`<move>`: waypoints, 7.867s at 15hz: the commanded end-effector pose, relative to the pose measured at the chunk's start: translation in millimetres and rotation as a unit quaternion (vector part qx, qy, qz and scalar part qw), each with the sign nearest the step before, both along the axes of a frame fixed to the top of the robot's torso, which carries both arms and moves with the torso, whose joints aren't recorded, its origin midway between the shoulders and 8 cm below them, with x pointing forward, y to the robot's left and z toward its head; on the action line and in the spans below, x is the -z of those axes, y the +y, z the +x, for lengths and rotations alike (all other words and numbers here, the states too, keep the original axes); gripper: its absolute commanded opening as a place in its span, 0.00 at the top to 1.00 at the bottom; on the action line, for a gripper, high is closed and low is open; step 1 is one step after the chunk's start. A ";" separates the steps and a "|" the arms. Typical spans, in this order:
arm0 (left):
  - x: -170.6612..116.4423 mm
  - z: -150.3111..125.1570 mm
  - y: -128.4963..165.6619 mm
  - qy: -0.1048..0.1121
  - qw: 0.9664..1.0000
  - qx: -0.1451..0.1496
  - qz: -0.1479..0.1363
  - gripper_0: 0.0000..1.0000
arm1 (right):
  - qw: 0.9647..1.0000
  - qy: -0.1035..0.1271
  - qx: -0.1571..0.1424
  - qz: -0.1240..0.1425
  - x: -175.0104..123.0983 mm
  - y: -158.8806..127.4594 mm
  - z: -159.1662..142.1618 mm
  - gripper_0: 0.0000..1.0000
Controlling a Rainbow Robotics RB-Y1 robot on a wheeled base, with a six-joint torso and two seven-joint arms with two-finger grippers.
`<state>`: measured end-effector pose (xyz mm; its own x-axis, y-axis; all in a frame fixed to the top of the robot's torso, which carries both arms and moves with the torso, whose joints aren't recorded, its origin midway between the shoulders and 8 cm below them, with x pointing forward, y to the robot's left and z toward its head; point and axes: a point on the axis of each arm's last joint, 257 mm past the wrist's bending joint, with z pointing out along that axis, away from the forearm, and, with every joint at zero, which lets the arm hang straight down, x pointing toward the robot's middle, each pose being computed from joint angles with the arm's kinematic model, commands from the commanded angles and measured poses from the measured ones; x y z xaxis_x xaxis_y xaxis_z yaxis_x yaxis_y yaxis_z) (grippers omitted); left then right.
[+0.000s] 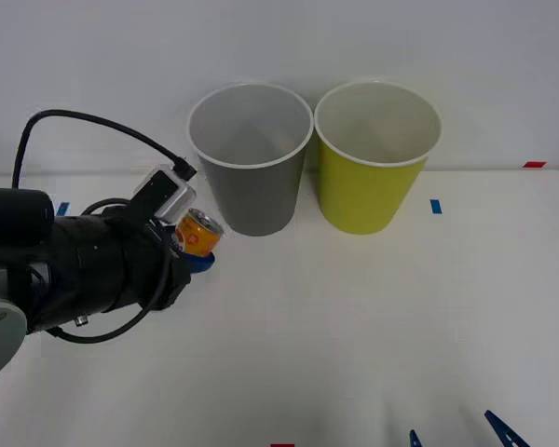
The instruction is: Put cans in the gray bin and PET bottles in the light green bin.
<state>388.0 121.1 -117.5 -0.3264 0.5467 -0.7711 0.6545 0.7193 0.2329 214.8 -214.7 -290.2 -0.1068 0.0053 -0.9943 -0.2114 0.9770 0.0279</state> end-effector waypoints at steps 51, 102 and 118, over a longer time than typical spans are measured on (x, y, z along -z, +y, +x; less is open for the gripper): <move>-170.1 209.7 -79.0 -0.240 0.935 -0.052 -0.257 1.00 | 1.000 0.000 0.000 0.000 0.0 0.0 0.0 0.00; -70.5 17.5 55.7 -0.204 0.938 -0.131 -0.247 0.00 | 1.000 0.000 0.000 0.000 0.0 0.0 0.0 0.00; 48.6 -49.2 100.5 -0.291 0.903 -0.205 -0.240 0.00 | 1.000 0.000 0.000 0.000 0.0 0.0 0.0 0.00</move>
